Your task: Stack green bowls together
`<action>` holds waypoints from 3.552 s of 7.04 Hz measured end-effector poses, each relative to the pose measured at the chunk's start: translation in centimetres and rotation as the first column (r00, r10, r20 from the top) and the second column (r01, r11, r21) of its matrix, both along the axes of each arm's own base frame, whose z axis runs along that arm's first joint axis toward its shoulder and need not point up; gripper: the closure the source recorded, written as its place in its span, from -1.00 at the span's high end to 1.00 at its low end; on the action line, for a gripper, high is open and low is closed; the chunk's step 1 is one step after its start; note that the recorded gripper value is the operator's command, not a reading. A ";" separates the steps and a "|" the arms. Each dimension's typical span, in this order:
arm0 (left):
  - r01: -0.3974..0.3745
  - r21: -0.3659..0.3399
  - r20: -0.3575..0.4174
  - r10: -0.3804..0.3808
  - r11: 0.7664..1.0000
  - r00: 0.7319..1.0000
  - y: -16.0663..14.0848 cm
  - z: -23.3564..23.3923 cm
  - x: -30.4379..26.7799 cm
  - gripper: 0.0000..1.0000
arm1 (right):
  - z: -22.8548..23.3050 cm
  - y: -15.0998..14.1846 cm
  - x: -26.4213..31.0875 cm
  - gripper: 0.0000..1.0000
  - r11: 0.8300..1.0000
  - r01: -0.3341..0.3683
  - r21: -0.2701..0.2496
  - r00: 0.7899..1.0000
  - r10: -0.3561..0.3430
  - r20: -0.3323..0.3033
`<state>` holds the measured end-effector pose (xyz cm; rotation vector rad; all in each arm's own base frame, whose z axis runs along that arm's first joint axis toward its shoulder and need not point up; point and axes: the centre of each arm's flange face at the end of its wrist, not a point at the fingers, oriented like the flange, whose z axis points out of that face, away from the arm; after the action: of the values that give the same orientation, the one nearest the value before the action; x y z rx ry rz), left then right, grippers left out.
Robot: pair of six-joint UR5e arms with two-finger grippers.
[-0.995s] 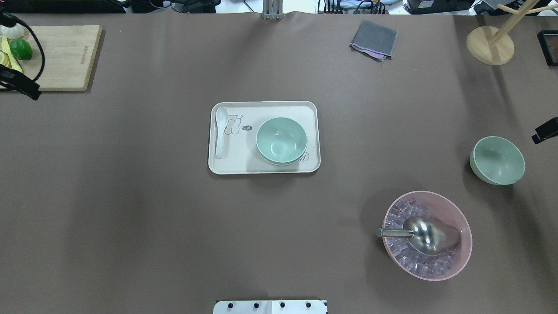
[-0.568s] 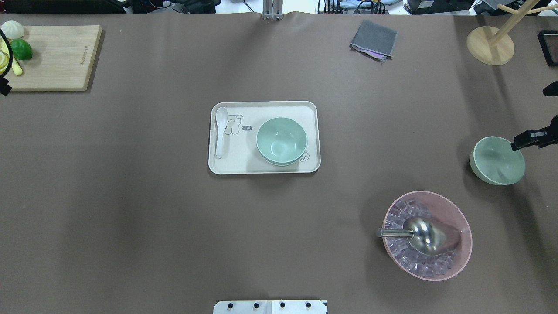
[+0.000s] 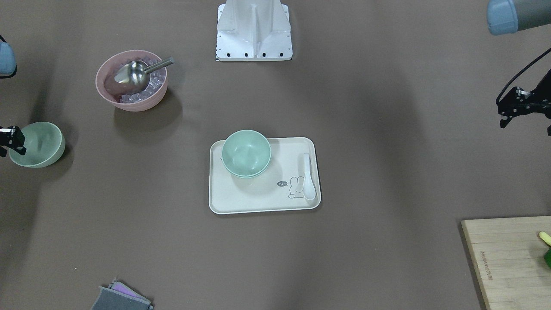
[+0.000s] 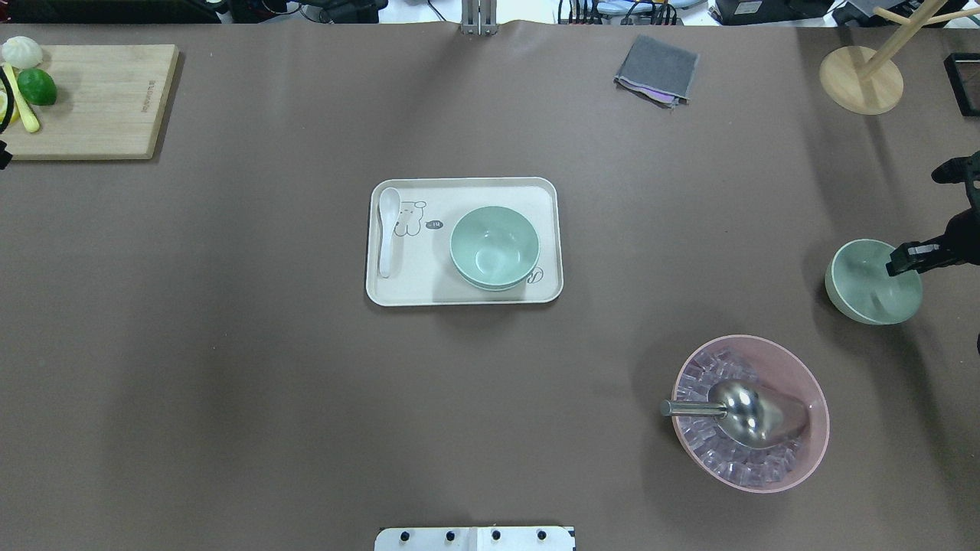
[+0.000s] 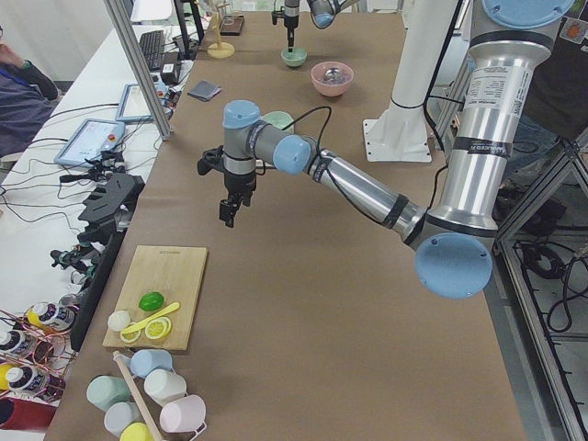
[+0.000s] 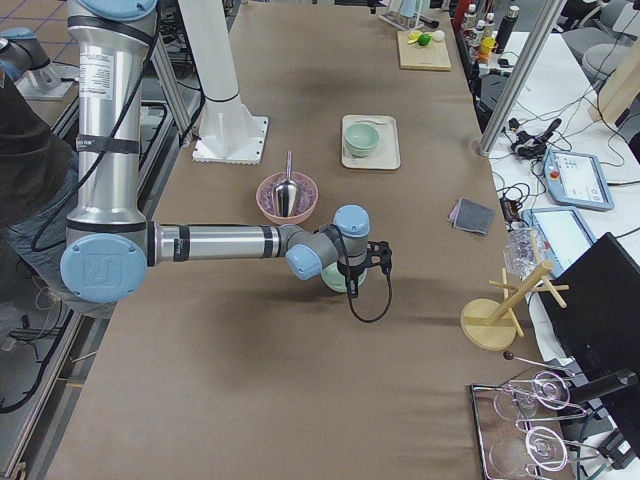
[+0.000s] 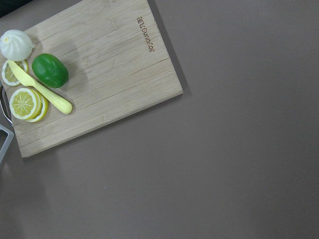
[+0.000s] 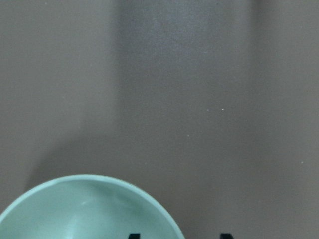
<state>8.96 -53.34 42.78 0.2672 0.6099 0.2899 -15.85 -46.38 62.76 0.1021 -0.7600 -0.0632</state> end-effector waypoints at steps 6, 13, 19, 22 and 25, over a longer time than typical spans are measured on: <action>0.006 -0.007 0.000 -0.006 1.000 1.000 0.0 0.2 0.0 0.96 | 0.5 1.4 0.7 -0.89 1.000 0.005 0.005 1.000 -0.005 -0.004; -0.034 -0.038 -0.026 0.033 0.999 0.999 -1.2 4.8 -6.4 0.96 | -9.5 -5.0 0.6 -1.00 0.999 -0.052 -0.013 0.999 0.053 0.002; -0.057 -0.133 -0.007 0.056 0.989 0.998 3.0 20.9 -21.7 0.96 | -36.1 -8.3 -13.8 -1.00 0.974 -0.129 -0.188 0.988 0.144 0.065; -0.041 -0.179 -0.016 0.038 0.983 0.999 5.4 23.2 -22.2 0.96 | -42.5 -4.6 -23.1 -1.00 0.944 -0.187 -0.272 0.974 0.213 0.071; -0.032 -0.183 -0.018 0.030 0.983 0.999 5.9 23.5 -22.6 0.96 | -43.5 -2.8 -30.5 -1.00 0.935 -0.207 -0.287 0.974 0.223 0.025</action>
<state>-13.65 -47.47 66.25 0.0825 0.6517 0.2599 -46.38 -49.20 19.29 -0.0866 -0.8041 0.2588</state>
